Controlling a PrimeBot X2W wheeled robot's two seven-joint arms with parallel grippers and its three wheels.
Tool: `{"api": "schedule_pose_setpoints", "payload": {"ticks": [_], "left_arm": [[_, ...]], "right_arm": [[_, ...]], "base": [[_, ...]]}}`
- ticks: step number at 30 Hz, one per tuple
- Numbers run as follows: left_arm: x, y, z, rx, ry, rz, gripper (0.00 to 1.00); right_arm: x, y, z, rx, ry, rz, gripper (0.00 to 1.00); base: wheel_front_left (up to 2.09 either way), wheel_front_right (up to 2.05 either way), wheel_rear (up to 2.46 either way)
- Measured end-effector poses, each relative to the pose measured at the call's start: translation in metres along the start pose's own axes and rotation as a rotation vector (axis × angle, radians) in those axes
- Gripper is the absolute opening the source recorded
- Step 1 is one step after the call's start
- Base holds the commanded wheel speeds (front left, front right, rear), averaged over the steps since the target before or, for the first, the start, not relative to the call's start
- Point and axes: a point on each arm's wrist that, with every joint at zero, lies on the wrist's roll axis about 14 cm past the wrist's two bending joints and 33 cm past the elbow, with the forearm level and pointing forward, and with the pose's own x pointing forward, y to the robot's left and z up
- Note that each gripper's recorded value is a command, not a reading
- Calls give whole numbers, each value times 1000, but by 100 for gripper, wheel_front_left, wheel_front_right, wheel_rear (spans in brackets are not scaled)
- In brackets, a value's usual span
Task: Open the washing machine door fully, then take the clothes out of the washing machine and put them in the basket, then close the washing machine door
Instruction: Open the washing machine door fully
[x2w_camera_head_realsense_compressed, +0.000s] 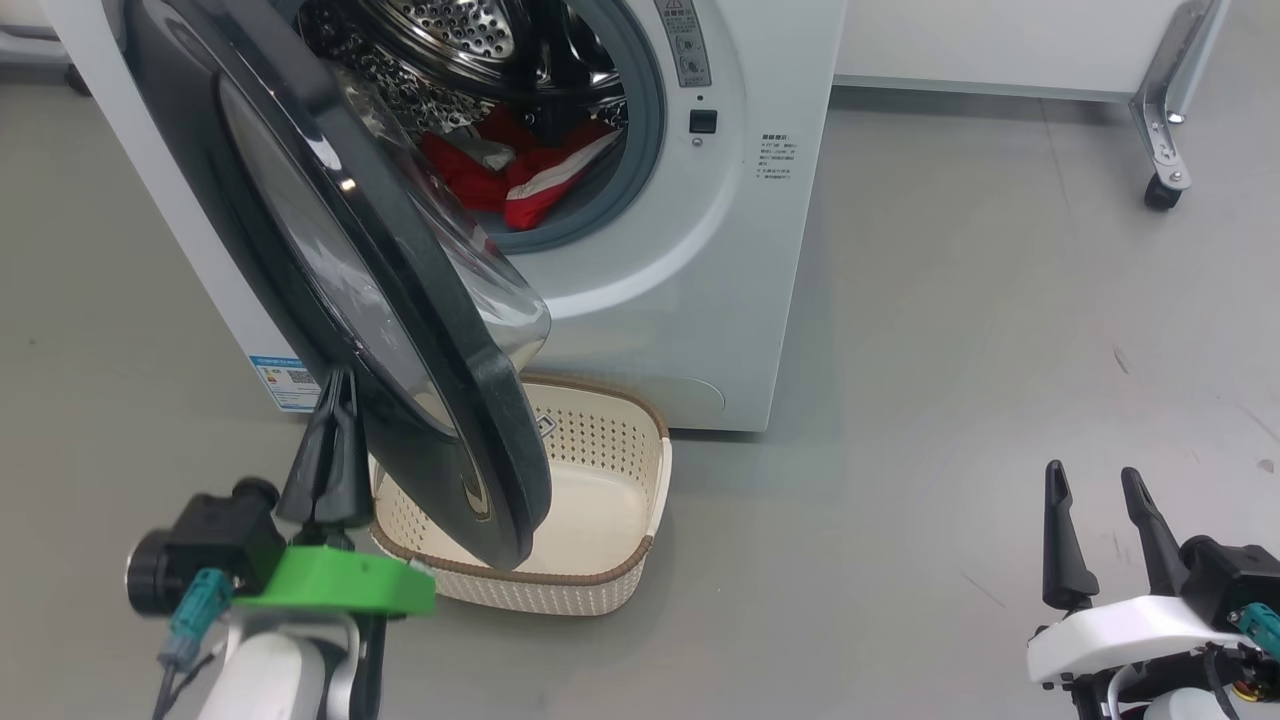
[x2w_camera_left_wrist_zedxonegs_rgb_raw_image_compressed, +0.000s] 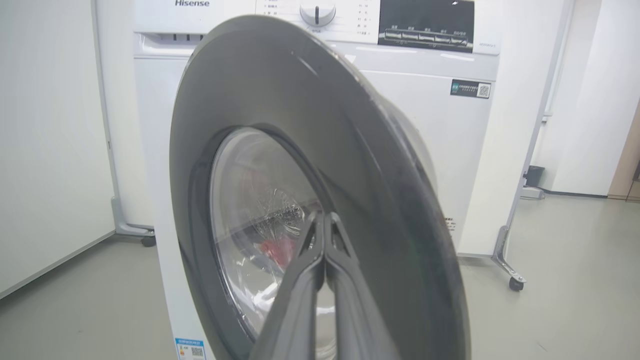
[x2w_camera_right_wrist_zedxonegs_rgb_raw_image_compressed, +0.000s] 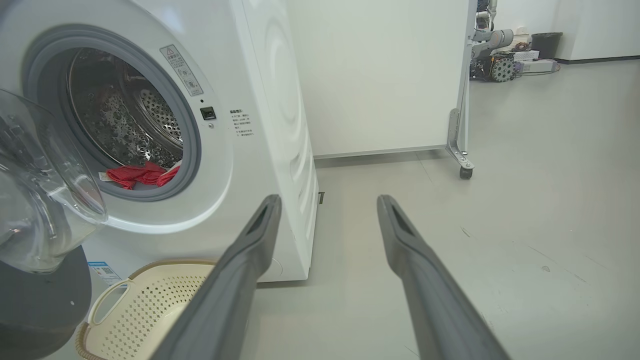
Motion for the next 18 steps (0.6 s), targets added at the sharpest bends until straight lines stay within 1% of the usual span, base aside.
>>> {"api": "schedule_pose_setpoints", "payload": {"ticks": [4, 8, 15, 18], "left_arm": [[16, -23, 35, -3, -113, -74, 0], [23, -43, 55, -12, -177, -139, 0], [26, -83, 47, -36, -153, -270, 0], [26, -97, 37, -35, -111, -312, 0]], "right_arm": [[0, 2, -1, 0, 0, 2, 100], [-2, 6, -3, 5, 7, 11, 100], [-6, 2, -6, 11, 13, -6, 100], [-8, 2, -8, 11, 17, -11, 100]], "base": [[0, 0, 0], [0, 0, 0], [0, 0, 0], [0, 0, 0]]}}
